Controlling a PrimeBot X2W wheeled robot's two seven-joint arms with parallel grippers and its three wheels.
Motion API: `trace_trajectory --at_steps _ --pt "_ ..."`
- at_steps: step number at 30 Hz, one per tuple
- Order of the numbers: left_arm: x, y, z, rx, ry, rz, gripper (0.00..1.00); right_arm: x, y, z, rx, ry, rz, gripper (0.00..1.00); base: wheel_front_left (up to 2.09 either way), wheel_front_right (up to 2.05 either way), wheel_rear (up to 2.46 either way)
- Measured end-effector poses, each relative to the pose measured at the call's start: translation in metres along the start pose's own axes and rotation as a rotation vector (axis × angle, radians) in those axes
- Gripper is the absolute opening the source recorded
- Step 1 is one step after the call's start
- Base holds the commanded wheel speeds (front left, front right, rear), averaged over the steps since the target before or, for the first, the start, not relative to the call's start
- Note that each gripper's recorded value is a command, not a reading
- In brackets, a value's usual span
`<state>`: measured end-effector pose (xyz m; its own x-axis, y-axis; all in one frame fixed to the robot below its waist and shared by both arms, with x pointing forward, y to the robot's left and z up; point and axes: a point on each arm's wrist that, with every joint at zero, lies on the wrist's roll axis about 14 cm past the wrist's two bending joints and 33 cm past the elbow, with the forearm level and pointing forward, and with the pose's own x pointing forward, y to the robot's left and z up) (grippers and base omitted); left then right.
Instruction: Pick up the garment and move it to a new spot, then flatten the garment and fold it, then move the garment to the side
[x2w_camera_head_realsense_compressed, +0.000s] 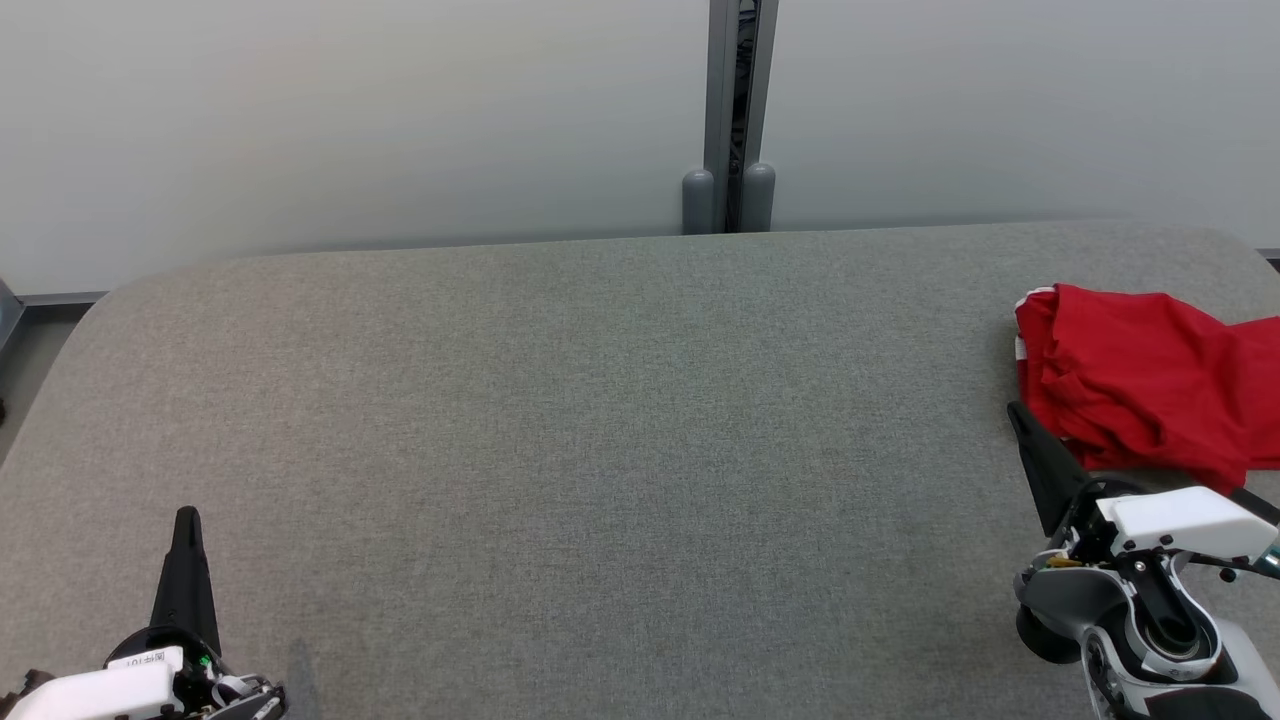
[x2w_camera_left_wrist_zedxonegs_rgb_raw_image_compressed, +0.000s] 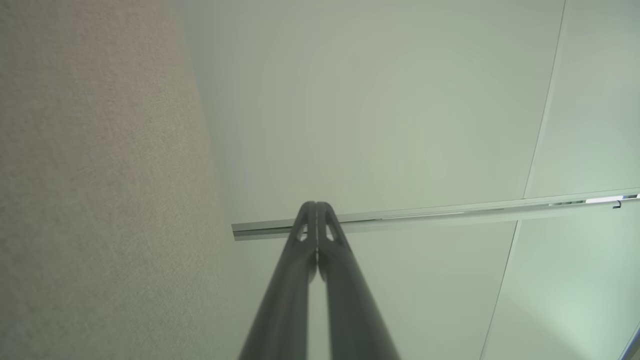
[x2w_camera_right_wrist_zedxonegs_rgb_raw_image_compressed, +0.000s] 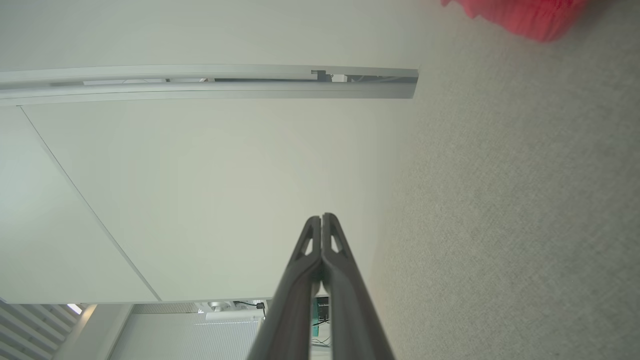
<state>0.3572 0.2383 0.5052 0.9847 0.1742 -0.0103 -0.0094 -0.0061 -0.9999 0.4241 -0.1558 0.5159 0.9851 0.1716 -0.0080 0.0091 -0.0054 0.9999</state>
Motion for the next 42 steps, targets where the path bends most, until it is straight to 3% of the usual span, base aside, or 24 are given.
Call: trace_trajectory --at_steps 42 --pt "0.0000 0.0000 0.0000 0.000 0.000 0.000 0.00 0.0001 0.0000 -0.0004 0.001 0.001 0.000 0.00 0.00 0.00 0.00"
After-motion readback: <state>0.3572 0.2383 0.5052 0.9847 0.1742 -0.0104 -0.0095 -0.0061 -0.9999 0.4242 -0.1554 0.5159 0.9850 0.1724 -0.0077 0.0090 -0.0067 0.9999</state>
